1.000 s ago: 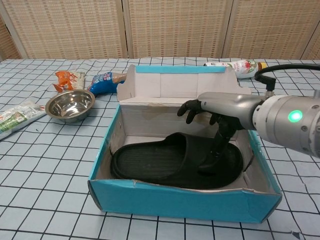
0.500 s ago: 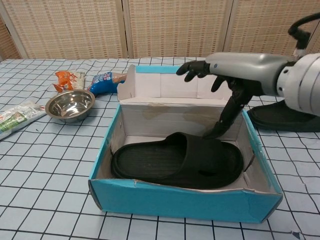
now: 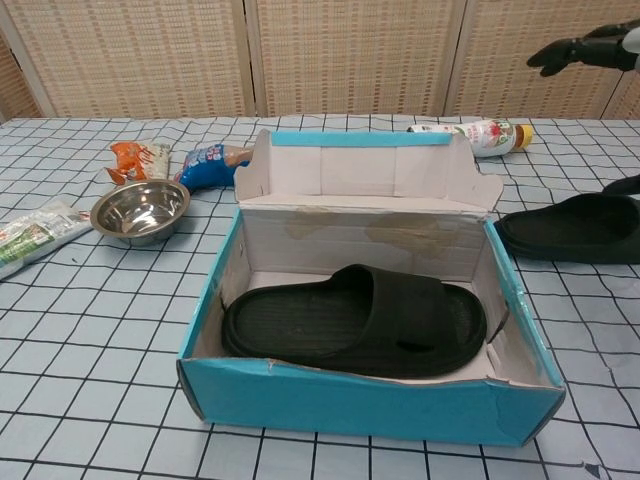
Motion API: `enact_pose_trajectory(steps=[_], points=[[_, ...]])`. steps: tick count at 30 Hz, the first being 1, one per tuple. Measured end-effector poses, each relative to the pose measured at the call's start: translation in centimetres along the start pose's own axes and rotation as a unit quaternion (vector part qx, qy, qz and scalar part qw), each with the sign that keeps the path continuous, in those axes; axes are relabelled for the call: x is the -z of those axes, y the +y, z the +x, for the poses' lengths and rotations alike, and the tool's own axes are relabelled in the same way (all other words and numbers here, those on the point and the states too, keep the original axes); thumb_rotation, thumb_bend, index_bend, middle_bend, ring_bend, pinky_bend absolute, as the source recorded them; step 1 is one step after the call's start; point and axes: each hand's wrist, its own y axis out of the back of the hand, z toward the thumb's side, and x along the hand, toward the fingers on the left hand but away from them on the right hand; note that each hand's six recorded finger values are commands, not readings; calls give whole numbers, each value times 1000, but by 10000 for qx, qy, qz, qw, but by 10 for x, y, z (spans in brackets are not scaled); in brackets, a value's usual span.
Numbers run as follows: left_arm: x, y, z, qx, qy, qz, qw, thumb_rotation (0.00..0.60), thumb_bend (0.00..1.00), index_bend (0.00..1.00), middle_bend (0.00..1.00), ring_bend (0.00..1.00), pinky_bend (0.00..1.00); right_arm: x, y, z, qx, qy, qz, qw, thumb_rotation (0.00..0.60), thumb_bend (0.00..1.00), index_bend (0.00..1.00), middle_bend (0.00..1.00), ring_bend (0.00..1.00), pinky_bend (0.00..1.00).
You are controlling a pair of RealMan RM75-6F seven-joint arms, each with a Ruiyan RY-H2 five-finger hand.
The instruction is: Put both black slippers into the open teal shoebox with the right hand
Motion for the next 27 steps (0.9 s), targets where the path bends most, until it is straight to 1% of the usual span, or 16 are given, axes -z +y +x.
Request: enact_pose_trajectory(steps=[4, 7, 10, 14, 19, 23, 27], points=[[0, 0, 0, -2, 9, 3, 10000, 600, 510, 357, 164, 247, 423, 43, -15, -7, -69, -209, 116, 9997, 600, 0, 63, 84, 0, 25], [1, -1, 1, 17, 28, 10, 10000, 600, 509, 357, 164, 246, 423, 66, -25, -12, -119, -311, 160, 9993, 600, 0, 72, 84, 0, 23], [1, -1, 1, 20, 18, 15, 10000, 600, 509, 357, 164, 247, 423, 83, -36, -19, -139, -393, 114, 9991, 600, 0, 81, 85, 0, 23], [1, -2, 1, 32, 34, 16, 10000, 600, 509, 357, 165, 247, 423, 99, -54, -26, -257, -494, 18, 9984, 600, 0, 82, 86, 0, 23], [2, -3, 2, 44, 39, 57, 10000, 600, 509, 357, 164, 246, 424, 115, -81, -34, -523, -660, -135, 9964, 600, 0, 83, 86, 0, 23], [1, -3, 2, 52, 37, 52, 10000, 600, 509, 357, 164, 247, 424, 120, -103, -38, -757, -783, -327, 9935, 600, 0, 83, 86, 0, 23], [1, -4, 2, 67, 41, 55, 10000, 600, 508, 357, 164, 246, 424, 122, -116, -40, -917, -850, -417, 9913, 600, 0, 85, 86, 0, 23]])
